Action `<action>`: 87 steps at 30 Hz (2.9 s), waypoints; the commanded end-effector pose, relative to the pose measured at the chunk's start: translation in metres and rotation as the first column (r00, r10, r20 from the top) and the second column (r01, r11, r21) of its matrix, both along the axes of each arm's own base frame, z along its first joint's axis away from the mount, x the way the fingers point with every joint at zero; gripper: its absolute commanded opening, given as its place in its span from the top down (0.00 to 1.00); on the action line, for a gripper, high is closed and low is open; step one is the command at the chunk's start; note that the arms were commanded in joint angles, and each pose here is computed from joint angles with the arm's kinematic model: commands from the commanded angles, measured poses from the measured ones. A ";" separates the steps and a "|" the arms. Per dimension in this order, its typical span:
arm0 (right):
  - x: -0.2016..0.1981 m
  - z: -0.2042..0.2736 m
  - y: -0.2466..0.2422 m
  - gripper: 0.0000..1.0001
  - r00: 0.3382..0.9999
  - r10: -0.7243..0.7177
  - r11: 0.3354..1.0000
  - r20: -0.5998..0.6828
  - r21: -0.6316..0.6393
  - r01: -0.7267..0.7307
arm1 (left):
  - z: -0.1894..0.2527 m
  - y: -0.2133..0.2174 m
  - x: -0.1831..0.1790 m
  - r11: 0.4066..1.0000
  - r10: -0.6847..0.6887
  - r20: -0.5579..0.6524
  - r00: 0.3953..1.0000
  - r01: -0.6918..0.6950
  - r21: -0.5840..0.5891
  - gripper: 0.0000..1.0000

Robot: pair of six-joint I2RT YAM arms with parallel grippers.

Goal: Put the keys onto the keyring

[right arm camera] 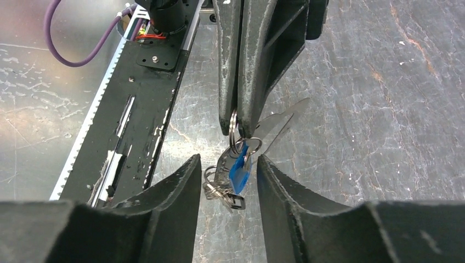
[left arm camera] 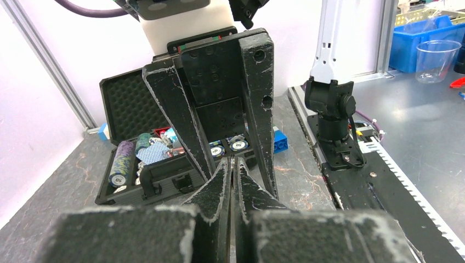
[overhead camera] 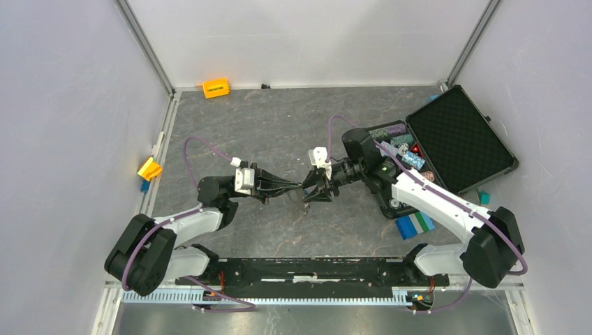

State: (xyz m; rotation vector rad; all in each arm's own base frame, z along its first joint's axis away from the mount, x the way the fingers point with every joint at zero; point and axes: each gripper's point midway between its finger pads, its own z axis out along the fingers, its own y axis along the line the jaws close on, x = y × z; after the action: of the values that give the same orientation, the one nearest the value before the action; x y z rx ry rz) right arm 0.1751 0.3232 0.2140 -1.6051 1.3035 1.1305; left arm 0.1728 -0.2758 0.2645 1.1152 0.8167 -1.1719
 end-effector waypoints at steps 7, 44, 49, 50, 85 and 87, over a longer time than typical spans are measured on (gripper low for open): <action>0.005 0.020 -0.009 0.60 0.999 -0.007 0.999 0.051 0.046 0.004 | 0.012 0.004 -0.002 0.999 0.005 0.039 0.999 -0.003 -0.042 0.98; -0.006 0.012 0.002 0.55 0.998 0.021 0.996 -0.065 0.084 -0.016 | 0.009 0.002 0.001 0.999 0.007 0.029 1.000 -0.006 -0.036 0.98; -0.003 0.010 0.003 0.56 0.998 0.006 0.997 -0.060 0.078 -0.002 | 0.009 0.002 0.001 0.999 0.006 0.027 1.000 -0.005 -0.037 0.98; -0.003 0.009 0.003 0.58 0.998 0.007 0.997 -0.059 0.077 -0.002 | 0.009 0.002 0.001 0.999 0.005 0.028 1.000 -0.004 -0.037 0.98; 0.009 0.015 -0.006 0.85 0.999 -0.041 0.998 0.022 0.056 0.040 | 0.007 0.002 -0.001 1.000 -0.008 0.021 1.000 0.008 -0.028 0.98; 0.010 0.015 -0.007 0.88 0.998 -0.049 0.997 0.031 0.052 0.048 | 0.006 0.002 -0.001 1.000 -0.010 0.019 1.000 0.010 -0.025 0.98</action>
State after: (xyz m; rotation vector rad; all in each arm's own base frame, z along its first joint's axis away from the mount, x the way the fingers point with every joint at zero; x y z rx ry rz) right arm 0.1765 0.3140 0.2038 -1.5633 1.3519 1.1626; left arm 0.1749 -0.2771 0.2590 1.1165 0.8355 -1.1809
